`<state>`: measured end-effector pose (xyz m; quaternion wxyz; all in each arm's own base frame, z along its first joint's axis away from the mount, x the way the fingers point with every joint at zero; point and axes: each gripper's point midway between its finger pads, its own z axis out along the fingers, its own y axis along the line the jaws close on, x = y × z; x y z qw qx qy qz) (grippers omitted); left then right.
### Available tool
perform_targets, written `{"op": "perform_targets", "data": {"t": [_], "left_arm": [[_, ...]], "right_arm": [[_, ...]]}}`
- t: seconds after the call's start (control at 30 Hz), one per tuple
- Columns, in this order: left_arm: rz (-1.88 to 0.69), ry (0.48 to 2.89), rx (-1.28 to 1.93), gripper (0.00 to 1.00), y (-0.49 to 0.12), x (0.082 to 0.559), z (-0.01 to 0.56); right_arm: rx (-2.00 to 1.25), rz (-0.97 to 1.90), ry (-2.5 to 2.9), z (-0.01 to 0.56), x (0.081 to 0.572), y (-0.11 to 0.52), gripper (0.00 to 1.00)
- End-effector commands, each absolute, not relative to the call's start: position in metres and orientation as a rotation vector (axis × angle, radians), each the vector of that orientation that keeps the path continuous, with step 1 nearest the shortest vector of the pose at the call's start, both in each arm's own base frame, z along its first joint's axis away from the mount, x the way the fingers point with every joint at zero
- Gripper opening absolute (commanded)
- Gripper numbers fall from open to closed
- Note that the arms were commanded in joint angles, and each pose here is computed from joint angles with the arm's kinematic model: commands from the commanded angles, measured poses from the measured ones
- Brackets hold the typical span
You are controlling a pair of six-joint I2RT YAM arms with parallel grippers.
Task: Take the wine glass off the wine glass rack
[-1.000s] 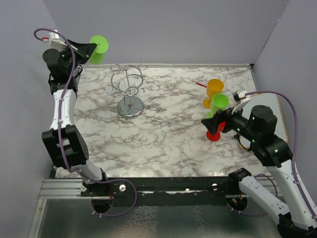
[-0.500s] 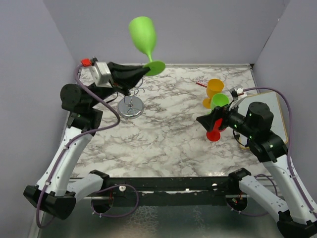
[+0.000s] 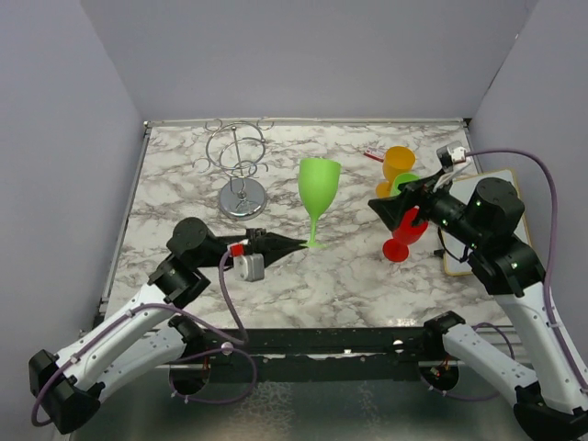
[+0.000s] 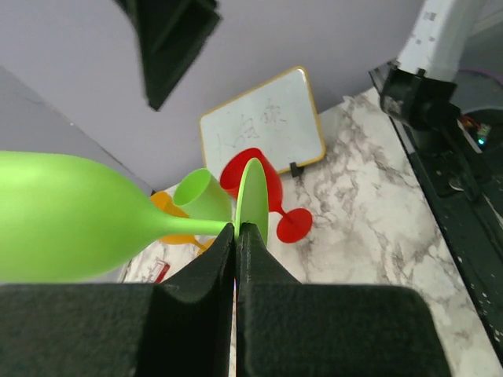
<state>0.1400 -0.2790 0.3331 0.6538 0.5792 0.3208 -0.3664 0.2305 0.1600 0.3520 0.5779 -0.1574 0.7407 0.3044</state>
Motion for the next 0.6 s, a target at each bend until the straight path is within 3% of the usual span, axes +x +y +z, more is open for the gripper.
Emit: {"op": "perform_targets", "data": {"t": [0.0, 0.33, 0.57], "left_arm": [[-0.648, 0.669, 1.448, 0.0, -0.279, 0.126, 0.294], [-0.526, 0.675, 1.604, 0.0, -0.286, 0.107, 0.234], [-0.502, 0.675, 1.723, 0.0, -0.291, 0.096, 0.203]], "right_arm": [[-0.391, 0.644, 1.734, 0.36, 0.241, 0.155, 1.0], [-0.472, 0.843, 1.886, 0.364, 0.233, 0.186, 1.0], [-0.55, 1.088, 2.131, 0.331, 0.213, 0.212, 0.96]]}}
